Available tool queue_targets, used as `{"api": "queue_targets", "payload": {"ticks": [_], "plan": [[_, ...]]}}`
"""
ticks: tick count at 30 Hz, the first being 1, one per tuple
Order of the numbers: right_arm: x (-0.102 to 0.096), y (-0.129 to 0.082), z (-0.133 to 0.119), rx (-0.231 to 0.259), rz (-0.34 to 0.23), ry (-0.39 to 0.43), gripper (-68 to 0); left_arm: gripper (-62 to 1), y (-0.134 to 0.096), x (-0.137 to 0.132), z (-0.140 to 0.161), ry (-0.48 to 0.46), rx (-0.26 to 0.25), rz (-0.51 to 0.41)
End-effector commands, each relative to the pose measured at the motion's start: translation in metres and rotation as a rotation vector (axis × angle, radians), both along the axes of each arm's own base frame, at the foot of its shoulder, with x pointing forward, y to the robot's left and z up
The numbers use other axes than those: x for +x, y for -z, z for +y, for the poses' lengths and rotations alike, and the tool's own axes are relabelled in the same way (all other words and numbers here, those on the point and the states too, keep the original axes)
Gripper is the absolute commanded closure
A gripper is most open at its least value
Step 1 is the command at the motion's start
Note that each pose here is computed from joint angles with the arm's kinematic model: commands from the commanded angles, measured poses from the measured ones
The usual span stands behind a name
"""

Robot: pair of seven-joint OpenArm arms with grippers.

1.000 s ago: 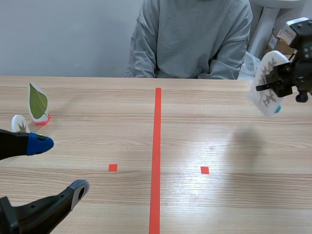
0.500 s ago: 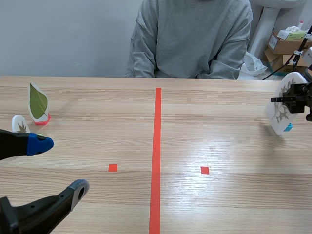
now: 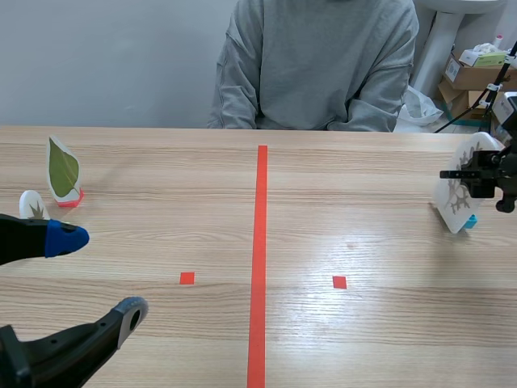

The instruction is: Do the leaf sorting experiment

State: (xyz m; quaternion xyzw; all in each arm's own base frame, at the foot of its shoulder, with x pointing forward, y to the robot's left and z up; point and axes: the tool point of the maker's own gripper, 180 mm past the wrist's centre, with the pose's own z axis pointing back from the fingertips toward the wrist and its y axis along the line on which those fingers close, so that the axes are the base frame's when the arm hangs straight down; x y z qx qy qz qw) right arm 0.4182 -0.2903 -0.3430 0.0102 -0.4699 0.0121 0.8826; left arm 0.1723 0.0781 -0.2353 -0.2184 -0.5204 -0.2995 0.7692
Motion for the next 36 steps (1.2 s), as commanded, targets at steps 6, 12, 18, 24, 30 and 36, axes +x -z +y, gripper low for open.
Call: {"api": "queue_targets", "payload": {"ticks": [6, 12, 18, 24, 30, 36], "plan": [[-0.001, -0.006, -0.009, -0.018, -0.018, 0.014, -1.8, -56.6, -0.007, 0.001, -0.004, -0.003, -0.034, -0.016], [-0.001, -0.005, -0.009, -0.018, -0.019, 0.014, -12.4, -56.6, -0.007, 0.001, -0.004, -0.003, -0.034, -0.016], [-0.001, -0.005, -0.009, -0.019, -0.018, 0.013, -30.7, -56.6, -0.007, 0.001, -0.004, -0.003, -0.034, -0.016], [-0.003, -0.003, -0.001, -0.026, -0.004, -0.043, -49.6, -56.6, -0.007, 0.001, -0.004, -0.003, -0.034, -0.016], [-0.008, -0.005, 0.010, 0.008, -0.001, -0.140, -53.2, -56.6, -0.007, 0.001, -0.004, -0.003, -0.034, -0.016], [-0.032, -0.015, -0.001, 0.061, -0.034, -0.189, -58.3, -56.6, -0.007, 0.001, -0.004, -0.004, -0.034, -0.016]]}}
